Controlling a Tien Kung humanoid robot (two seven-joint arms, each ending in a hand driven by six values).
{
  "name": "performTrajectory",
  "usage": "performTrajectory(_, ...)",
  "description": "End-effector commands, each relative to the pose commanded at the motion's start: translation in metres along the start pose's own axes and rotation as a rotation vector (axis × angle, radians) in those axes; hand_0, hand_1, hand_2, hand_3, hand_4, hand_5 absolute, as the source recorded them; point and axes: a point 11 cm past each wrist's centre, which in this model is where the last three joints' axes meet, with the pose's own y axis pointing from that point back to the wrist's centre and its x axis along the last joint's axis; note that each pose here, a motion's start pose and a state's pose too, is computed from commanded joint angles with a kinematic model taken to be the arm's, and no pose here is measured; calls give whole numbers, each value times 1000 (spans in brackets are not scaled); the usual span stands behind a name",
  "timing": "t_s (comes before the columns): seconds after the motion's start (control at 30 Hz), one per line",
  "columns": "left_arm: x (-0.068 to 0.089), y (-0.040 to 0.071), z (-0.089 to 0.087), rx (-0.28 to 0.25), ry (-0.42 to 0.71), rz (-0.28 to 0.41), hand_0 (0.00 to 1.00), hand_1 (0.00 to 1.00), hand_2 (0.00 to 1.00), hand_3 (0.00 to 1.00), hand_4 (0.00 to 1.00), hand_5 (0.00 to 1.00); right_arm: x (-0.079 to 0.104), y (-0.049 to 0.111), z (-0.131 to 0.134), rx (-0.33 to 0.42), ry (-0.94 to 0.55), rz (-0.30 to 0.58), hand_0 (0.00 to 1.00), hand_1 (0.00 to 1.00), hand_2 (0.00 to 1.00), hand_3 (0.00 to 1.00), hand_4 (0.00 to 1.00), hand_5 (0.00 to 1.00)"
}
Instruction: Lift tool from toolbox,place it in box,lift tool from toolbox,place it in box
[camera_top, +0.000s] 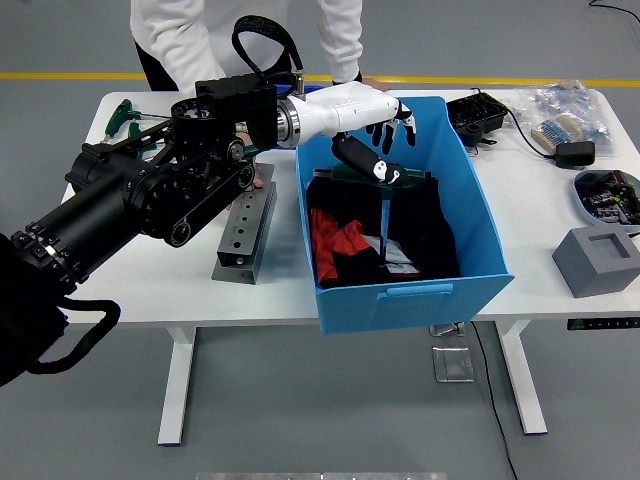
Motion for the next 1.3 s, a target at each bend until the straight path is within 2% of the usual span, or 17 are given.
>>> performTrajectory(0.03, 1, 0, -1, 2, 0, 5, 571, 591, 635, 690, 895, 680, 0, 0, 0, 0, 1, 0, 694, 685, 778, 649, 893, 732)
performTrajectory(0.07, 2, 0, -2, 2, 1, 12, 617, 650, 708, 740, 900, 668, 0, 0, 0, -1, 2, 0, 695, 686, 778, 648, 892, 730)
performTrajectory(0.27, 6, -1, 6, -26, -5, 29, 620, 657, 720, 751, 919, 673, -1, 0, 4, -8, 4, -3, 694, 686, 778, 648, 892, 730)
performTrajectory(0.47, 6, -2, 14, -47, -34, 31, 626, 661, 722, 753, 919, 674, -2, 0, 9, -15, 2, -6, 692, 686, 778, 648, 892, 729)
performTrajectory(0.63, 9, -1, 14, -34, -105, 40, 626, 661, 722, 753, 919, 674, -4, 0, 12, -21, -1, -8, 692, 686, 778, 648, 892, 729)
performTrajectory(0.67, 10, 0, 13, -28, -120, 43, 593, 612, 665, 741, 921, 680, -4, 0, 13, -22, -1, -8, 692, 686, 778, 648, 892, 729)
performTrajectory(0.83, 12, 5, -2, 28, -170, 57, 593, 612, 665, 741, 921, 680, -5, 0, 15, -26, -6, -10, 692, 686, 778, 648, 892, 729)
performTrajectory(0.87, 14, 8, -7, 45, -175, 62, 503, 558, 622, 722, 920, 680, -6, 0, 15, -26, -8, -10, 692, 686, 778, 648, 892, 729)
performTrajectory(1.03, 18, 24, -32, 124, -173, 87, 503, 558, 622, 722, 920, 680, -7, 0, 16, -27, -14, -11, 692, 686, 778, 648, 892, 729)
performTrajectory(1.07, 19, 28, -36, 138, -171, 93, 455, 524, 586, 696, 914, 665, -7, 0, 16, -27, -16, -12, 692, 685, 778, 647, 892, 730)
performTrajectory(1.17, 21, 38, -51, 178, -157, 109, 455, 524, 586, 696, 914, 665, -8, 0, 16, -28, -19, -12, 692, 685, 778, 647, 892, 730)
performTrajectory(1.3, 18, 48, -66, 211, -169, 90, 458, 536, 604, 688, 910, 651, -9, 0, 17, -30, -21, -14, 690, 686, 777, 647, 892, 730)
